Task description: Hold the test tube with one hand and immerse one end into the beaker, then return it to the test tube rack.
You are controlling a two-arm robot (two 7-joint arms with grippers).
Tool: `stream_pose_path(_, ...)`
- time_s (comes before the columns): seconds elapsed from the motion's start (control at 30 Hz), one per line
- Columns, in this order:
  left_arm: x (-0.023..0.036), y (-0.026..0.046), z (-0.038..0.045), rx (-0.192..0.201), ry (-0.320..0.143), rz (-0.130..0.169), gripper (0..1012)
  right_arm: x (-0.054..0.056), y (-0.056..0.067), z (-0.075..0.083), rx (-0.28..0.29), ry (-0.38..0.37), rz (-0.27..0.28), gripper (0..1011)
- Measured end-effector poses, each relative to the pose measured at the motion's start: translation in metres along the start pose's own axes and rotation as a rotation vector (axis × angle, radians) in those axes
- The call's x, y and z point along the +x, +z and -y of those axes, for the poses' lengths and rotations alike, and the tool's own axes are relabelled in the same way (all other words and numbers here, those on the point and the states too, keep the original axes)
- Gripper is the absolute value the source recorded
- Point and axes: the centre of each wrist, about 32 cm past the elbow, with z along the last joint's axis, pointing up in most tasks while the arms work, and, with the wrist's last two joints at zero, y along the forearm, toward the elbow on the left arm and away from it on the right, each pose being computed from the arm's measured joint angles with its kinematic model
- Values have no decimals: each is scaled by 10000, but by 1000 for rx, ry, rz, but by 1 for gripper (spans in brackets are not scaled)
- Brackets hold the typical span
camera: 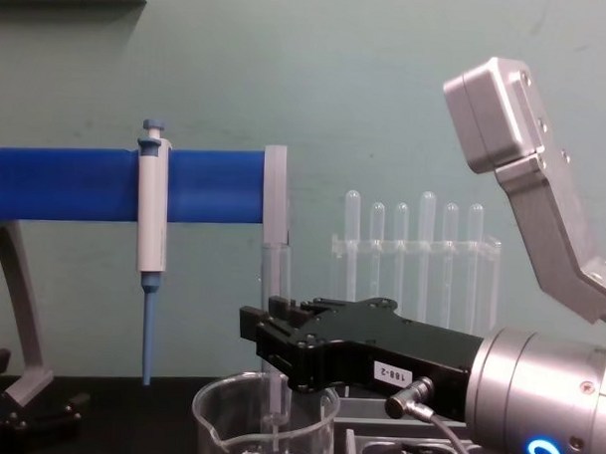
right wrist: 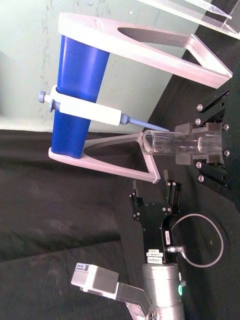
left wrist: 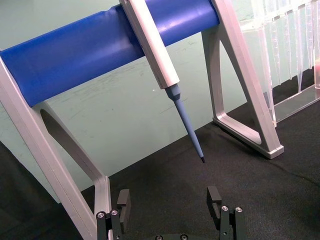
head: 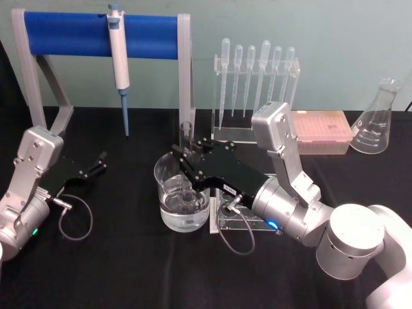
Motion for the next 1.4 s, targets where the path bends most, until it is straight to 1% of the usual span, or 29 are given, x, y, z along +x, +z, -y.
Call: stream_pose_path(1.4, 0, 0, 0, 0, 0, 0, 1000, 0, 0, 0, 0, 0, 0, 224)
